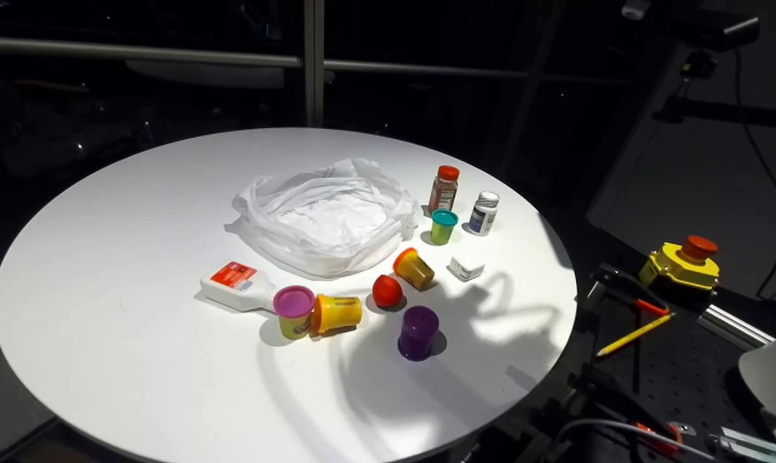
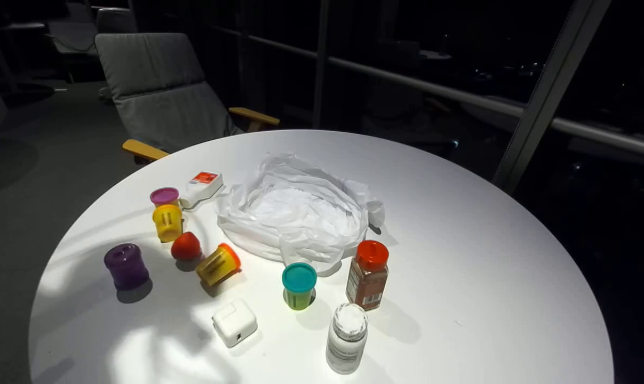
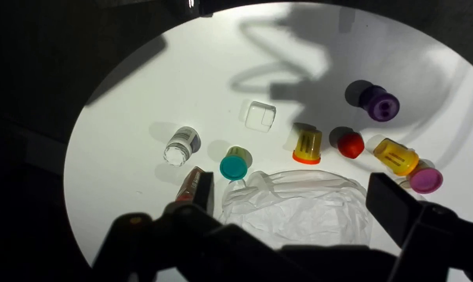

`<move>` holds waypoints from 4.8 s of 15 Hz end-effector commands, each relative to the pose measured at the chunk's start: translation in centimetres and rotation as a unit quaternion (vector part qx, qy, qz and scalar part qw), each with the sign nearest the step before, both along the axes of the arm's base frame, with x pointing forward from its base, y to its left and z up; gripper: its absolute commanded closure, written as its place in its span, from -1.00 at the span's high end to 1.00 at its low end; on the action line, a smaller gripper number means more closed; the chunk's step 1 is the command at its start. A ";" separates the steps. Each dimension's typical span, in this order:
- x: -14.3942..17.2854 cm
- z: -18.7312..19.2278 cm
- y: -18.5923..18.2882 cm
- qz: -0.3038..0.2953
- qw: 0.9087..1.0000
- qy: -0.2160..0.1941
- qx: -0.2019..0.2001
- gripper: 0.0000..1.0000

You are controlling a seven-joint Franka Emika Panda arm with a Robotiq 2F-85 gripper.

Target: Put all the objects on the table into the plastic bag.

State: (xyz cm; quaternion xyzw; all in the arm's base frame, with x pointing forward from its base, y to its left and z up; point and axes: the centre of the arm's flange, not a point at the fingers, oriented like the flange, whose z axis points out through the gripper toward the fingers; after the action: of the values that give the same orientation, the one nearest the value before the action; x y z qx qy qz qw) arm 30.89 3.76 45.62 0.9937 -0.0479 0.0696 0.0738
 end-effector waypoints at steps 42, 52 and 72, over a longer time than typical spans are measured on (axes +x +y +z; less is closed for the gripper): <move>24.2 -25.6 -20.5 -0.291 0.951 0.032 0.099 -0.16; 23.3 -14.5 -17.8 -0.261 0.964 0.035 0.049 -0.52; 35.9 -20.2 -7.9 -0.146 0.988 0.024 0.038 -0.52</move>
State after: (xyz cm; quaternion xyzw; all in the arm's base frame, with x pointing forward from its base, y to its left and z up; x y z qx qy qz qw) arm 64.54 -3.02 25.51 0.9831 -0.1710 0.0071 0.0655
